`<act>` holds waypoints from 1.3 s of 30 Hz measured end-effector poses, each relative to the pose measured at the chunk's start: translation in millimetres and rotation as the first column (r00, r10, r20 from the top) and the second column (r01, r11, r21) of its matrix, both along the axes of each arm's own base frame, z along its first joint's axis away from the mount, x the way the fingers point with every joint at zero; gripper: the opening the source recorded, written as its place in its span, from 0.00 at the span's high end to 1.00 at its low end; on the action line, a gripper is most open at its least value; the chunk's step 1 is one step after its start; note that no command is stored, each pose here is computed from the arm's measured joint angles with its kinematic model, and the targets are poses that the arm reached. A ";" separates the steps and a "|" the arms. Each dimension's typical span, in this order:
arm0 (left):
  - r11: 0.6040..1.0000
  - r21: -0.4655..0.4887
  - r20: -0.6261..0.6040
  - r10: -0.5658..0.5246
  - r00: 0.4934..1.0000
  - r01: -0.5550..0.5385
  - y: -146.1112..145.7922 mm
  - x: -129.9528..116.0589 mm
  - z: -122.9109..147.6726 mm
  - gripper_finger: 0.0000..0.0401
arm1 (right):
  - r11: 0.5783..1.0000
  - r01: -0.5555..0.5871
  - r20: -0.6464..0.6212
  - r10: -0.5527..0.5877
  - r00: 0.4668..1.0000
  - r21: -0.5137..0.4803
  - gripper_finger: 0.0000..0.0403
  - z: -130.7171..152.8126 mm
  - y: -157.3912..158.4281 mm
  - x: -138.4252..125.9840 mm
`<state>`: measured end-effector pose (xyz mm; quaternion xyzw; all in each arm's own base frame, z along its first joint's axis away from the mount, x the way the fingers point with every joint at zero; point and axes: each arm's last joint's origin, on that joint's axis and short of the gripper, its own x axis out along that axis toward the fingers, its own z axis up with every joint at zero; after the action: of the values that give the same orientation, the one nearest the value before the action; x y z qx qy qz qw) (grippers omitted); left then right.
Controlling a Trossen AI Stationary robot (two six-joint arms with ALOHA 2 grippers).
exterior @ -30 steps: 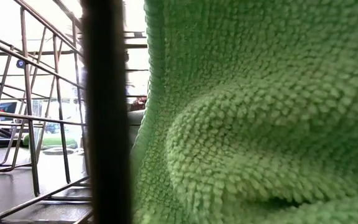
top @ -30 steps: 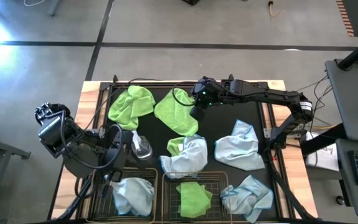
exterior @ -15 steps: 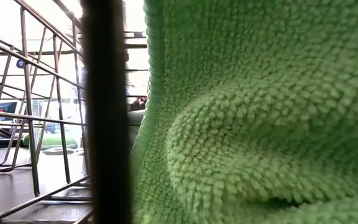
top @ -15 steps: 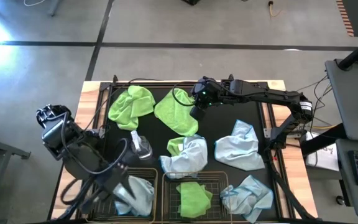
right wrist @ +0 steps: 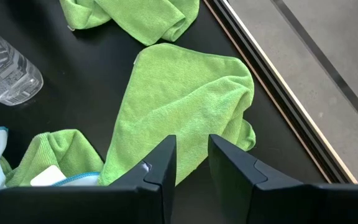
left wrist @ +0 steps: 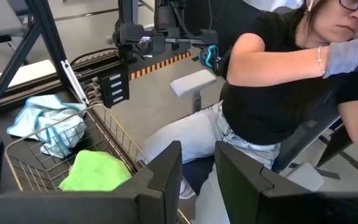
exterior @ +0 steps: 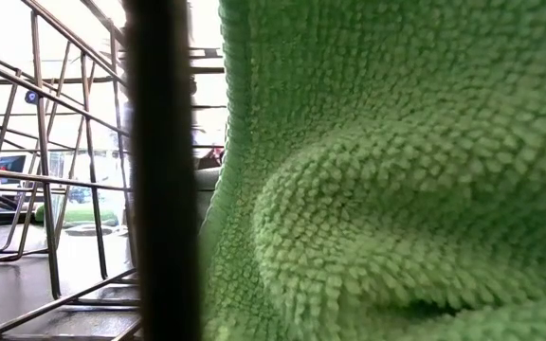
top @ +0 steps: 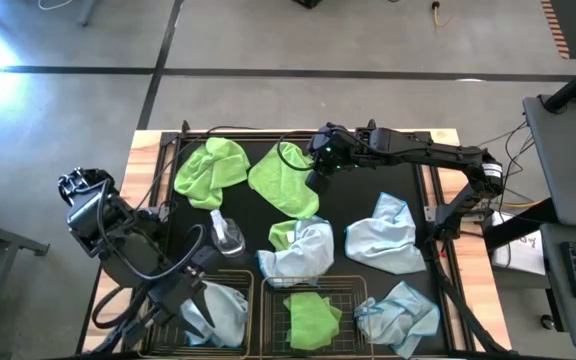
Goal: Sort microfiber towel by color & place in baskets
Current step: Put the green microfiber cloth into the right wire basket
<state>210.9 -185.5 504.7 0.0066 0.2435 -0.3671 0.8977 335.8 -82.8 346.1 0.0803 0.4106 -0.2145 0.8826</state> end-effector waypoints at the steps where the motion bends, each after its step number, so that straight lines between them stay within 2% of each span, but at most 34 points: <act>1: 1.000 0.000 0.000 0.000 1.000 0.000 -0.1 0.1 0.0 0.80 | 1.000 0.000 0.000 0.000 1.000 0.000 0.79 0.0 0.0 0.0; 6: 0.998 -0.015 -0.010 -0.067 0.998 0.066 -2.2 -0.4 -0.9 0.80 | 1.000 0.000 0.000 0.000 1.000 0.000 0.81 0.0 0.1 0.1; 19: 0.995 -0.040 -0.024 -0.094 0.995 0.093 -3.2 -1.0 -0.4 0.80 | 1.000 0.000 0.000 0.000 1.000 0.000 0.83 0.0 0.0 0.0; 31: 0.995 -0.035 -0.033 -0.093 0.995 0.092 -2.8 -1.4 -1.3 0.80 | 1.000 0.000 0.000 0.000 1.000 0.000 0.82 0.0 0.1 0.0; 37: 0.997 -0.028 -0.030 -0.073 0.997 0.072 0.7 -0.6 -0.8 0.80 | 1.000 0.000 0.000 0.000 1.000 0.000 0.80 0.0 0.0 0.0; 39: 0.999 -0.010 -0.019 -0.034 0.999 0.034 1.6 0.1 -1.0 0.80 | 1.000 0.000 0.000 0.000 1.000 0.000 0.80 0.0 0.0 0.0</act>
<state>211.1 -183.9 503.7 0.0028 0.2501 -0.3836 0.8890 335.8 -82.9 346.1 0.0804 0.4105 -0.2144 0.8826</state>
